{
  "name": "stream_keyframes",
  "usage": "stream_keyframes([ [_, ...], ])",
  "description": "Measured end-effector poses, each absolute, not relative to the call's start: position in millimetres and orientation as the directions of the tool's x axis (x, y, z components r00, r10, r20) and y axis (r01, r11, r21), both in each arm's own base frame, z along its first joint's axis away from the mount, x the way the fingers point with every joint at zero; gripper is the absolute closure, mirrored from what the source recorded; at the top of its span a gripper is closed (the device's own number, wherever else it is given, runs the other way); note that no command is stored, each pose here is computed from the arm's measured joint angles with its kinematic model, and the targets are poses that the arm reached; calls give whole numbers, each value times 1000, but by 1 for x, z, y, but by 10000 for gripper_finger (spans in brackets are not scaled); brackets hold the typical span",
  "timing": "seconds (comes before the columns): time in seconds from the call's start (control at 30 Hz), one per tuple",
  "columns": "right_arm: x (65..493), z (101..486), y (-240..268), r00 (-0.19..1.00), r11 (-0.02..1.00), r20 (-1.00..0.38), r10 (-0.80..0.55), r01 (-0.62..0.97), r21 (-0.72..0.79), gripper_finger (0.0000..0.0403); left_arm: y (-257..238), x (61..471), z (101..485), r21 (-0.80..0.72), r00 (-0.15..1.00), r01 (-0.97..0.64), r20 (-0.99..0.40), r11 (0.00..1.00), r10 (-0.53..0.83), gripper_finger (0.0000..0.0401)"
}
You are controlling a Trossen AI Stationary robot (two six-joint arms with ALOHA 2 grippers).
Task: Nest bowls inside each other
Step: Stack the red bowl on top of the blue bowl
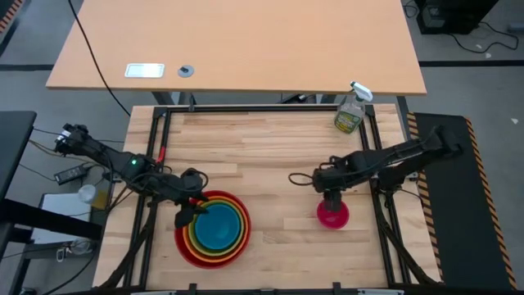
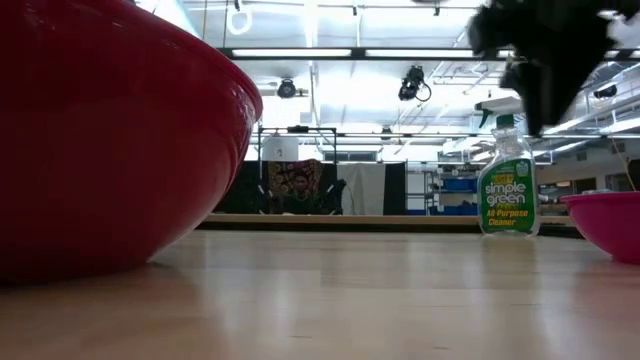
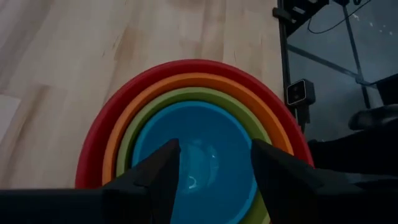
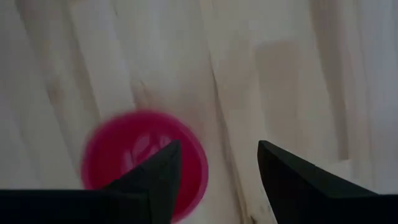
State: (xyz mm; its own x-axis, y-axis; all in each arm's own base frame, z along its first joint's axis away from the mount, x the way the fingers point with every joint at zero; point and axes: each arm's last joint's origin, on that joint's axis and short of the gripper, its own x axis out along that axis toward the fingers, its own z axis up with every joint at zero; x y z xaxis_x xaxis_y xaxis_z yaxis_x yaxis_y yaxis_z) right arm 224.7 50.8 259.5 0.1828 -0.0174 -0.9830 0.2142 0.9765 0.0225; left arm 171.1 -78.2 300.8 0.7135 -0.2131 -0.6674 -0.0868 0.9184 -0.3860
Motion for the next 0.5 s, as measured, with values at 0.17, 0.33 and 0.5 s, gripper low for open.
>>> stream_keyframes([
  [0.17, 209, 226, 49, 92, 986, -996, 20, 162, 35, 186, -78, 171, 301, -394, 712, -100, -670, 914, -211, 200],
  [0.33, 201, 200, 48, 59, 994, -998, 28, 107, 34, 187, -78, 171, 300, -396, 711, -104, -671, 912, -211, 200],
  [0.5, 197, 179, 48, 57, 996, -996, 73, 54, 76, 210, -78, 171, 300, -395, 710, -104, -673, 913, -210, 200],
])
